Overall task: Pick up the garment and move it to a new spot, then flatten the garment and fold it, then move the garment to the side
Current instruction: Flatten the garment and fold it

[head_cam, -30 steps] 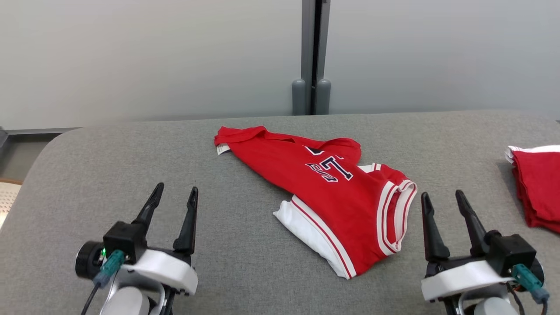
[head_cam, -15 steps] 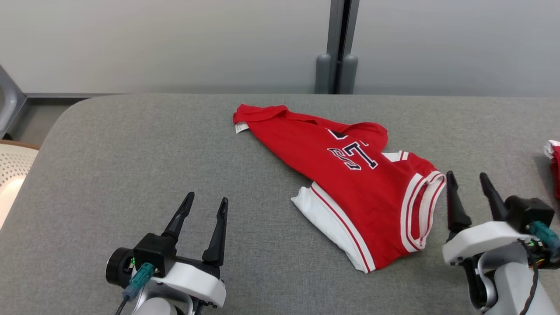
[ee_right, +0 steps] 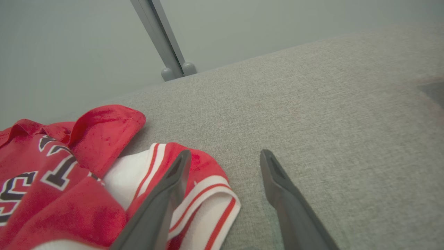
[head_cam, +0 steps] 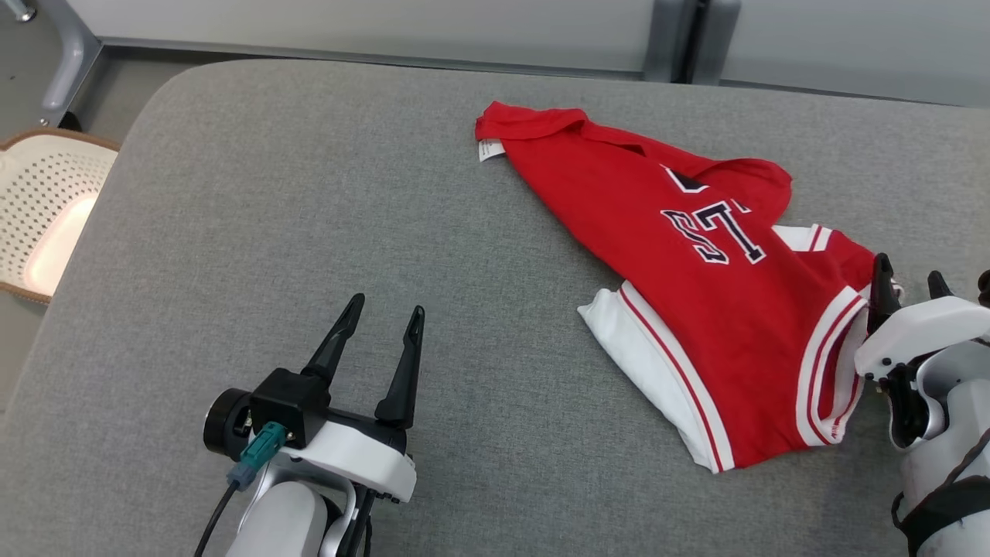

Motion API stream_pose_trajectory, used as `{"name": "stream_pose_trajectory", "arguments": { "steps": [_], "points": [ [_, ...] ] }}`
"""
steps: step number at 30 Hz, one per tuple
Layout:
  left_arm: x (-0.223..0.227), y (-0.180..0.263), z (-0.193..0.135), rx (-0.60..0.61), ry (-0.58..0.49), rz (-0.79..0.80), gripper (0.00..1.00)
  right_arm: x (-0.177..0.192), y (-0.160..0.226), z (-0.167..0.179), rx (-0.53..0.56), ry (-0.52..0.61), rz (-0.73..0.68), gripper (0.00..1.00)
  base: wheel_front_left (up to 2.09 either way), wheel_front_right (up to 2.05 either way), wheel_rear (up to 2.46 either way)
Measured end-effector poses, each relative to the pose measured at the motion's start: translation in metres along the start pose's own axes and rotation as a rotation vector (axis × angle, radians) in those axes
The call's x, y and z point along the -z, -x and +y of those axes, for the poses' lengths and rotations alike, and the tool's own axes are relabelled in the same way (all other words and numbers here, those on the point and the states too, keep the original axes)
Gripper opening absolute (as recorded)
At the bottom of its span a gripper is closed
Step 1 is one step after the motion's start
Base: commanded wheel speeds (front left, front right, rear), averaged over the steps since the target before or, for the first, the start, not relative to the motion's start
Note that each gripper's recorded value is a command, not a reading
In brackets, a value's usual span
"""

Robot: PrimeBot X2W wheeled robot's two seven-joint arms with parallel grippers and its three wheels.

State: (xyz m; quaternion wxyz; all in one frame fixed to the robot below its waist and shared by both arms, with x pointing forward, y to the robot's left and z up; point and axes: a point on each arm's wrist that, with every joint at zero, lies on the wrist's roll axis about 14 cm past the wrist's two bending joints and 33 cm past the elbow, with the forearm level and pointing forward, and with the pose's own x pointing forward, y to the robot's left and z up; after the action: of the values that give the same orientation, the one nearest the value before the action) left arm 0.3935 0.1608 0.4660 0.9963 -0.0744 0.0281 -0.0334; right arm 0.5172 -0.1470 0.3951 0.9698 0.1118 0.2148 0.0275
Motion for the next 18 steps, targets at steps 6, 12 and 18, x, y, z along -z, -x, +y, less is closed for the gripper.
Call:
{"name": "stream_pose_trajectory", "arguments": {
  "steps": [6, 12, 18],
  "points": [
    [0.005, -0.001, 0.009, -0.026, -0.005, 0.017, 1.0, 0.027, -0.013, 0.004, -0.009, 0.027, 0.11, 1.0, 0.0, 0.0, 0.0],
    [-0.001, -0.003, 0.003, -0.008, -0.002, 0.0, 1.0, 0.032, -0.007, 0.011, -0.03, 0.016, 0.137, 0.0, 0.0, 0.0, 0.0],
    [-0.003, 0.001, -0.005, 0.008, 0.005, -0.008, 1.0, 0.009, 0.004, 0.027, -0.066, -0.068, 0.045, 0.0, 0.0, 0.0, 0.0]
  ]
}}
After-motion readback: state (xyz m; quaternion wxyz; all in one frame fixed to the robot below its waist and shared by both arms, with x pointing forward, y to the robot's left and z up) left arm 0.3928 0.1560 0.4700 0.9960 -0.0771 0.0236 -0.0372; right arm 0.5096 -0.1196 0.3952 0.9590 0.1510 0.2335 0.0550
